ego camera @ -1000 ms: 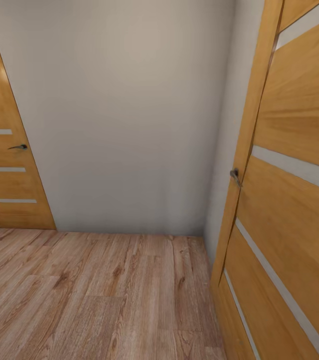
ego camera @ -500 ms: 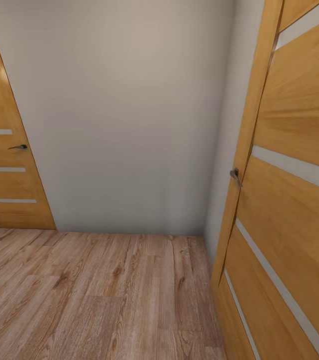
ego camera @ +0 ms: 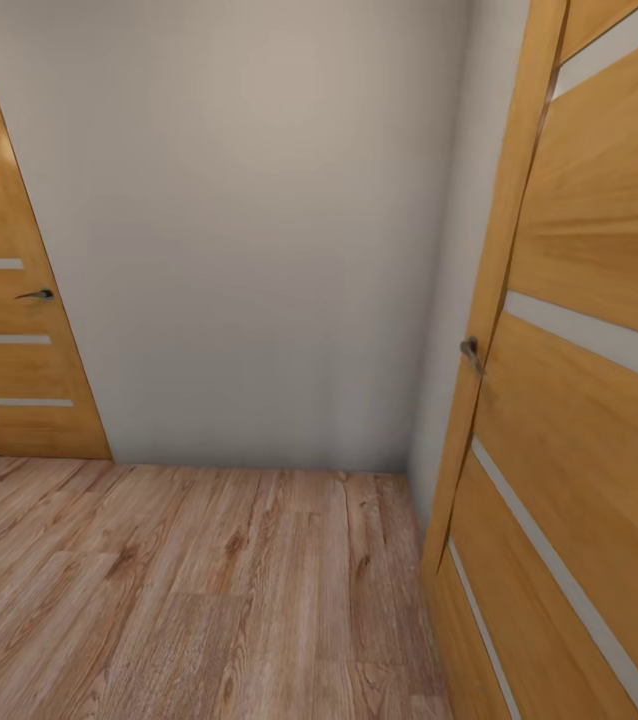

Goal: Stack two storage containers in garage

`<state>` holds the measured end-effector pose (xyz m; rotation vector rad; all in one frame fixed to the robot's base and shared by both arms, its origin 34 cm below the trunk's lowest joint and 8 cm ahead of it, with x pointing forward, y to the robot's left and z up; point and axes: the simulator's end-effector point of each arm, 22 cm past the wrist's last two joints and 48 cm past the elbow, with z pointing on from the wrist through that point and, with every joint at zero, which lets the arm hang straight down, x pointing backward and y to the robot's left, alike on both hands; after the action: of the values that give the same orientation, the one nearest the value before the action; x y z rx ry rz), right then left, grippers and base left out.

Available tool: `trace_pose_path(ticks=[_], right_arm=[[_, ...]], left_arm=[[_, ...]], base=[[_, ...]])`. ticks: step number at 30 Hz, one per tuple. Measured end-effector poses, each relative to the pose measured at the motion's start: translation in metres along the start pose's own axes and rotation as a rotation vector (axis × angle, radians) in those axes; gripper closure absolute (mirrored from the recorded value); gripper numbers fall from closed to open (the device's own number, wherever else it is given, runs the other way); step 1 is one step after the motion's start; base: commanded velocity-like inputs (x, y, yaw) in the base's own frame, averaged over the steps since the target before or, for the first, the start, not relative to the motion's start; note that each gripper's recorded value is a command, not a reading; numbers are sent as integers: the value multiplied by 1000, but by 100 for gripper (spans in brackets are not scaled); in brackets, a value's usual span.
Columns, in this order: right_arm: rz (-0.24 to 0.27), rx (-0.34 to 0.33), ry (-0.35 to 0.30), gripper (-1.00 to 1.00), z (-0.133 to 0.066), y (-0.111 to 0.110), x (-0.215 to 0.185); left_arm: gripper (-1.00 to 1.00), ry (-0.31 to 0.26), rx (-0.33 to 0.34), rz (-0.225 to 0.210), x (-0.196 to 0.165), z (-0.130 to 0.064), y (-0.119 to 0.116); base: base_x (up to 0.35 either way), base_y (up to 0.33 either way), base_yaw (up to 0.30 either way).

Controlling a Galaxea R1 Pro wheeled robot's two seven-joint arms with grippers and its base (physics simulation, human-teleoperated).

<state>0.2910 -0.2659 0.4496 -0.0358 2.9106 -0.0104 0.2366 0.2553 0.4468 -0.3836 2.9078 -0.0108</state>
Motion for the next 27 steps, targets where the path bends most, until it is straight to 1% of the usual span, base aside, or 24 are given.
trace_pose_path(ticks=[20, 27], right_arm=[[-3, 18, 9, -100, 0, -10, 2], [-4, 21, 9, -100, 0, -12, 2]], left_arm=[[-100, 1, 0, -1, 0, 0, 0], [-100, 1, -1, -1, 0, 0, 1]], base=[[301, 0, 0], [238, 0, 0]])
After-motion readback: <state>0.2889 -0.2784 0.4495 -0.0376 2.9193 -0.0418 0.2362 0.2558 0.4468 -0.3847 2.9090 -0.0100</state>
